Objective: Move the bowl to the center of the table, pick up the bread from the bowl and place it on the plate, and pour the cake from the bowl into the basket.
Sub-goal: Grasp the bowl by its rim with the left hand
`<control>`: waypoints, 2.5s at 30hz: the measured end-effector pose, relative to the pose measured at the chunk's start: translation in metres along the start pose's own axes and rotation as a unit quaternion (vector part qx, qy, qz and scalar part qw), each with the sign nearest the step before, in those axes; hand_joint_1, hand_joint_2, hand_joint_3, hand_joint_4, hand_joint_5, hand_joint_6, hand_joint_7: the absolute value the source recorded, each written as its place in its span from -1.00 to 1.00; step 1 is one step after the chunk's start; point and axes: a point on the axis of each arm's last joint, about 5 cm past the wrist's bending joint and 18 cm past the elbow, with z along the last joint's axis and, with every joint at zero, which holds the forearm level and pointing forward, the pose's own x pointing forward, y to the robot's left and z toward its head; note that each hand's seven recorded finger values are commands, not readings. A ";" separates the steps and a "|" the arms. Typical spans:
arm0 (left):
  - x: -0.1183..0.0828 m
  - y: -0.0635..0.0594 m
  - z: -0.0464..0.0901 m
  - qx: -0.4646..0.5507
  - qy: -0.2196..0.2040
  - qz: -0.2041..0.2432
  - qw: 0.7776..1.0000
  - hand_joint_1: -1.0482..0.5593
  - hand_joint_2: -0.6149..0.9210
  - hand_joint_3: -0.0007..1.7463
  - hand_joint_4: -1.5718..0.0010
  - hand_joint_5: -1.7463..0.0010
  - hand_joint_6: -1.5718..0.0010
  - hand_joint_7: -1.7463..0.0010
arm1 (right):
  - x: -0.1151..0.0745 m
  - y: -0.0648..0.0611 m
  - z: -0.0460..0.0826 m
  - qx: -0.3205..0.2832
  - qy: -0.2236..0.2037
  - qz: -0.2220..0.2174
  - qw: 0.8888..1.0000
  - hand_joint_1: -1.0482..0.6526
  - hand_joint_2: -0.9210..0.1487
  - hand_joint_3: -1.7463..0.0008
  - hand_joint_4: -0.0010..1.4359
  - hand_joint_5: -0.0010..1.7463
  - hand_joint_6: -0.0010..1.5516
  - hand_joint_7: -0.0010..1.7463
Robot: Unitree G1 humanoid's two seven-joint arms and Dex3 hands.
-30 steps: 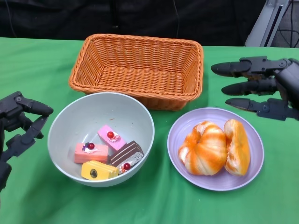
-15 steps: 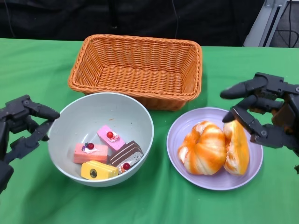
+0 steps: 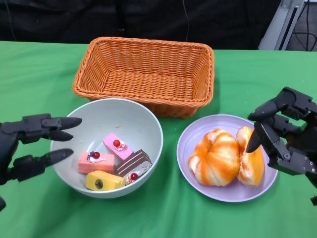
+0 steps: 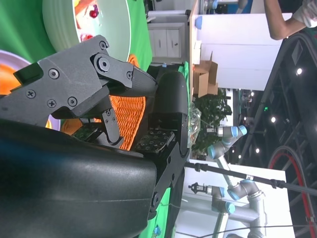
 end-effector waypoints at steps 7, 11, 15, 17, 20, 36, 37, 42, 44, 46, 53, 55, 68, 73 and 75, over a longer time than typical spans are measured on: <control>-0.001 0.021 0.018 0.099 -0.046 -0.108 0.988 -0.41 1.00 -0.82 0.31 0.91 0.31 0.99 | -0.002 0.001 -0.001 0.022 0.004 -0.007 1.000 0.07 -0.49 -0.03 -0.05 0.92 -0.14 0.42; -0.002 0.028 0.025 0.138 -0.091 -0.144 0.976 -0.53 1.00 -0.84 0.23 0.90 0.23 0.96 | -0.002 0.001 -0.002 0.029 0.011 -0.012 0.999 0.09 -0.47 -0.06 -0.04 0.93 -0.13 0.43; -0.001 0.031 0.028 0.166 -0.121 -0.169 0.964 -0.61 1.00 -0.86 0.11 0.87 0.10 0.93 | -0.002 0.001 -0.002 0.033 0.013 -0.018 0.999 0.09 -0.46 -0.07 -0.03 0.92 -0.13 0.42; 0.003 0.033 0.032 0.183 -0.151 -0.180 0.955 -0.65 1.00 -0.86 0.05 0.85 0.03 0.92 | -0.002 0.001 -0.001 0.038 0.014 -0.019 0.999 0.09 -0.46 -0.07 -0.02 0.91 -0.13 0.42; 0.007 0.037 0.034 0.209 -0.178 -0.193 0.942 -0.65 1.00 -0.88 -0.05 0.83 -0.05 0.91 | -0.002 0.002 0.001 0.041 0.014 -0.022 0.999 0.09 -0.45 -0.08 -0.01 0.90 -0.12 0.42; 0.011 0.030 0.026 0.275 -0.208 -0.243 0.906 -0.45 0.98 -0.98 -0.28 0.86 -0.25 0.96 | -0.004 0.004 0.000 0.049 0.021 -0.028 0.998 0.10 -0.31 -0.22 0.03 0.88 -0.13 0.45; 0.012 0.029 0.026 0.279 -0.205 -0.247 0.905 -0.45 0.99 -0.98 -0.29 0.87 -0.25 0.96 | -0.004 0.004 0.000 0.049 0.022 -0.029 0.998 0.10 -0.30 -0.22 0.03 0.88 -0.12 0.45; 0.014 0.021 0.024 0.292 -0.195 -0.251 0.902 -0.45 1.00 -0.96 -0.30 0.89 -0.24 0.98 | -0.005 0.006 -0.002 0.051 0.021 -0.030 0.998 0.11 -0.28 -0.24 0.03 0.88 -0.11 0.45; 0.016 0.019 0.023 0.301 -0.189 -0.248 0.901 -0.45 1.00 -0.95 -0.29 0.90 -0.22 0.99 | -0.006 0.006 -0.002 0.049 0.019 -0.031 0.998 0.11 -0.26 -0.26 0.04 0.86 -0.10 0.44; 0.017 0.017 0.024 0.314 -0.179 -0.249 0.899 -0.45 1.00 -0.94 -0.27 0.91 -0.20 1.00 | -0.006 0.007 -0.002 0.043 0.018 -0.031 0.998 0.10 -0.23 -0.27 0.04 0.86 -0.10 0.44; 0.016 0.009 0.021 0.338 -0.141 -0.253 0.896 -0.40 1.00 -0.95 -0.25 0.94 -0.18 1.00 | -0.007 0.008 -0.002 0.037 0.013 -0.031 0.999 0.10 -0.20 -0.31 0.05 0.85 -0.10 0.44; 0.017 0.006 0.021 0.343 -0.135 -0.256 0.894 -0.40 1.00 -0.95 -0.25 0.95 -0.19 1.00 | -0.007 0.009 -0.002 0.037 0.012 -0.030 0.999 0.10 -0.19 -0.30 0.05 0.85 -0.10 0.43; 0.017 0.001 0.020 0.366 -0.107 -0.284 0.880 -0.41 1.00 -0.92 -0.26 0.97 -0.18 1.00 | -0.007 0.011 -0.002 0.038 0.007 -0.029 0.999 0.11 -0.16 -0.32 0.04 0.87 -0.09 0.44; 0.018 0.000 0.020 0.377 -0.101 -0.295 0.872 -0.41 1.00 -0.90 -0.26 0.98 -0.16 1.00 | -0.006 0.014 -0.001 0.042 0.003 -0.024 0.999 0.10 -0.14 -0.33 0.04 0.87 -0.09 0.44; 0.018 -0.001 0.019 0.379 -0.099 -0.294 0.872 -0.39 1.00 -0.90 -0.29 0.96 -0.18 0.99 | -0.006 0.014 -0.001 0.043 0.002 -0.024 0.999 0.10 -0.15 -0.34 0.03 0.87 -0.10 0.43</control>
